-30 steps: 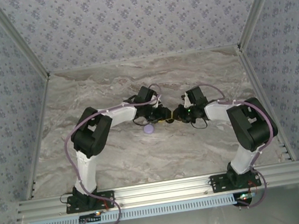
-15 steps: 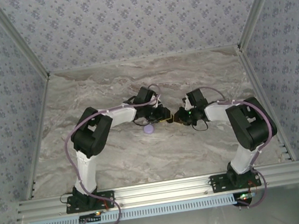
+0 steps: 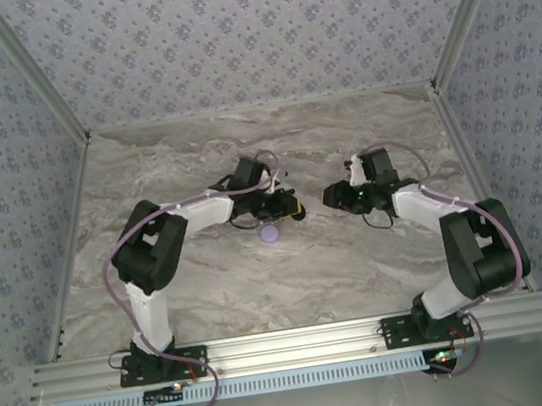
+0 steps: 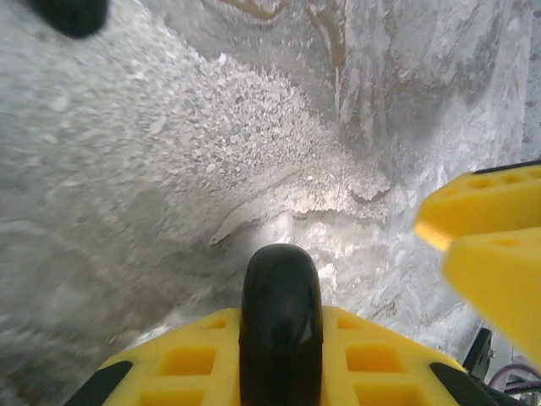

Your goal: Insert the wireless bluetooth earbuds into the charging case

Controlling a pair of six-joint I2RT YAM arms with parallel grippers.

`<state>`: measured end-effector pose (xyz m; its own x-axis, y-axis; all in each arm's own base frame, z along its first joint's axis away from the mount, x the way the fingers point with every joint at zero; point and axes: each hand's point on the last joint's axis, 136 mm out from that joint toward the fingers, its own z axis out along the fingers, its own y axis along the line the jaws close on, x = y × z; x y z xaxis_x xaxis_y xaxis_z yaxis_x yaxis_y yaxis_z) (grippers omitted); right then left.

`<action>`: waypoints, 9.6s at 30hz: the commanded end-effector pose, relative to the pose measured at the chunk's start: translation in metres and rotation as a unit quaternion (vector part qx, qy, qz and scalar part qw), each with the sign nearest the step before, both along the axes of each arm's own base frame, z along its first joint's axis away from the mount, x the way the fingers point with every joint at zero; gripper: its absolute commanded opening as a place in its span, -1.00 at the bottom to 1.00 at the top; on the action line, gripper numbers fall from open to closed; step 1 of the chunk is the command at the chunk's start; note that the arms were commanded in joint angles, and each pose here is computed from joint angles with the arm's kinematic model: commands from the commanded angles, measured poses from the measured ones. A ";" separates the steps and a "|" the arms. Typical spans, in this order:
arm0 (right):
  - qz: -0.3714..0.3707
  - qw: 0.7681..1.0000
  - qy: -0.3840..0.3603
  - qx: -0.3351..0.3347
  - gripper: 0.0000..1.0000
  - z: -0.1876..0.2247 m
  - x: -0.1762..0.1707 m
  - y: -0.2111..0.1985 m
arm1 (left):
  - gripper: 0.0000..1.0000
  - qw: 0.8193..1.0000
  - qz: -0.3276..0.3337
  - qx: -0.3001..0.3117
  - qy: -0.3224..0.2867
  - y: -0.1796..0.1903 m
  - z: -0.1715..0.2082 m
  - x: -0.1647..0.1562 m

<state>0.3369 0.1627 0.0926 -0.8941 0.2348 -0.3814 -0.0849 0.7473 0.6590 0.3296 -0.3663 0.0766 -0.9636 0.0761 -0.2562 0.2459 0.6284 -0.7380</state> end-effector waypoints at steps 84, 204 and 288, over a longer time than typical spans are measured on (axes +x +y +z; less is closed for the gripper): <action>0.277 0.915 -0.223 0.192 -0.62 0.193 -0.026 0.086 | -0.19 0.940 -0.062 -0.235 -0.239 0.020 0.198 -0.032; 0.143 0.972 -0.144 -0.121 0.33 0.123 -0.004 0.027 | -0.67 0.850 -0.144 -0.075 -0.502 0.045 0.166 -0.059; 0.123 0.951 0.073 -0.275 -0.58 -0.071 0.147 0.079 | -0.69 0.847 -0.136 -0.099 -0.504 0.081 0.171 -0.111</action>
<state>0.4914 0.2540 0.0269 -0.9398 -0.1927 -0.2823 -0.2619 0.9367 0.2324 0.2192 -0.2880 0.2385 -0.2174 0.1428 -0.9656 0.9309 0.3279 -0.1610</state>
